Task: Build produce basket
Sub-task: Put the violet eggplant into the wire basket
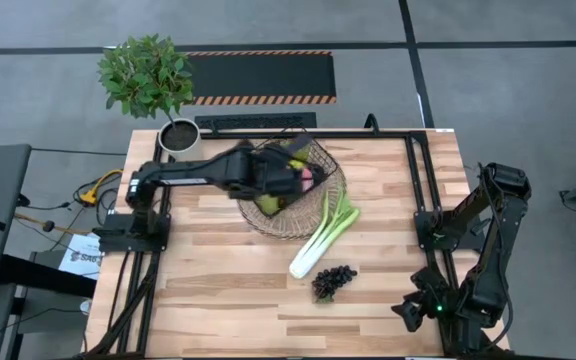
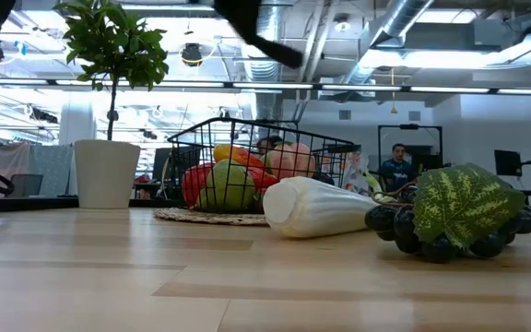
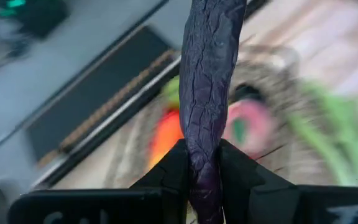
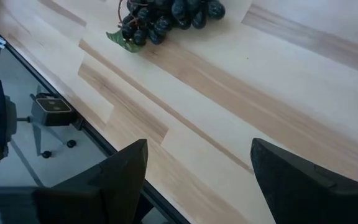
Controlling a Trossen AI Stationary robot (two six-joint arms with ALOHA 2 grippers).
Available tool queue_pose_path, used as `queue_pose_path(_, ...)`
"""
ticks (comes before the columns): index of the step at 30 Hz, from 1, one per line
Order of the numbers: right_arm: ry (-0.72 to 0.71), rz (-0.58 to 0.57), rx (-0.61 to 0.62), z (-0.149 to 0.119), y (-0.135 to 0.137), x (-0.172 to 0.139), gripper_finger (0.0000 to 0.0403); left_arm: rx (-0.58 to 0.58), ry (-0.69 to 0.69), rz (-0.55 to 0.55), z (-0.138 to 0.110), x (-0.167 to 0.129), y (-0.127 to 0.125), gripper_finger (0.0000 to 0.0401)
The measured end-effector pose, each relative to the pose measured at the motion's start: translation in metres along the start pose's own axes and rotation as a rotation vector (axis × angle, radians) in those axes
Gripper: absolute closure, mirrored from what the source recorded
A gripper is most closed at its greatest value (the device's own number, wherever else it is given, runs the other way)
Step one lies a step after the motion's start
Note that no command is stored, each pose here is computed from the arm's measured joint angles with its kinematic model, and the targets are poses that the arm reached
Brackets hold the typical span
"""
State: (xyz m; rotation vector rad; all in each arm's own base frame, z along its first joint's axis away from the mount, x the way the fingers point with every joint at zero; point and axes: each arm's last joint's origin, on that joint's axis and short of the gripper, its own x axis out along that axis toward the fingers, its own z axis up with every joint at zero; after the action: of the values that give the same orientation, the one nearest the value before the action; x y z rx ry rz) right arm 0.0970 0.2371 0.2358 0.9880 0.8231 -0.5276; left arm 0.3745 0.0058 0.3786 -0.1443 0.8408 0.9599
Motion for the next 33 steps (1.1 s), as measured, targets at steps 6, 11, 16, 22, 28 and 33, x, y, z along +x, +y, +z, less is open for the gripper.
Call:
queue_pose_path(6, -0.013, -0.013, -0.014, 0.001, -0.002, 0.0, 0.0097, -0.003, 0.039, 0.094, -0.027, -0.003, -0.003, 0.0358)
queue_pose_path(11, -0.015, -0.015, -0.016, 0.002, -0.002, 0.0, 0.0097, 0.034, 0.111, 0.088, -0.062, 0.026, -0.027, 0.0358)
queue_pose_path(16, -0.014, -0.015, -0.018, 0.001, -0.002, 0.0, 0.0097, 0.11, 0.169, 0.113, -0.099, 0.057, -0.038, 0.0358)
queue_pose_path(22, -0.013, -0.017, -0.019, 0.001, -0.002, 0.0, 0.0097, 0.102, 0.199, 0.115, -0.116, 0.078, -0.04, 0.0357)
queue_pose_path(28, -0.016, -0.022, -0.027, 0.002, -0.003, 0.0, 0.0097, 0.144, 0.193, 0.026, -0.109, 0.083, -0.044, 0.0332)
queue_pose_path(33, -0.02, -0.027, -0.035, 0.002, -0.003, 0.0, 0.0097, 0.142, 0.226, -0.015, -0.106, 0.086, -0.043, 0.0254)
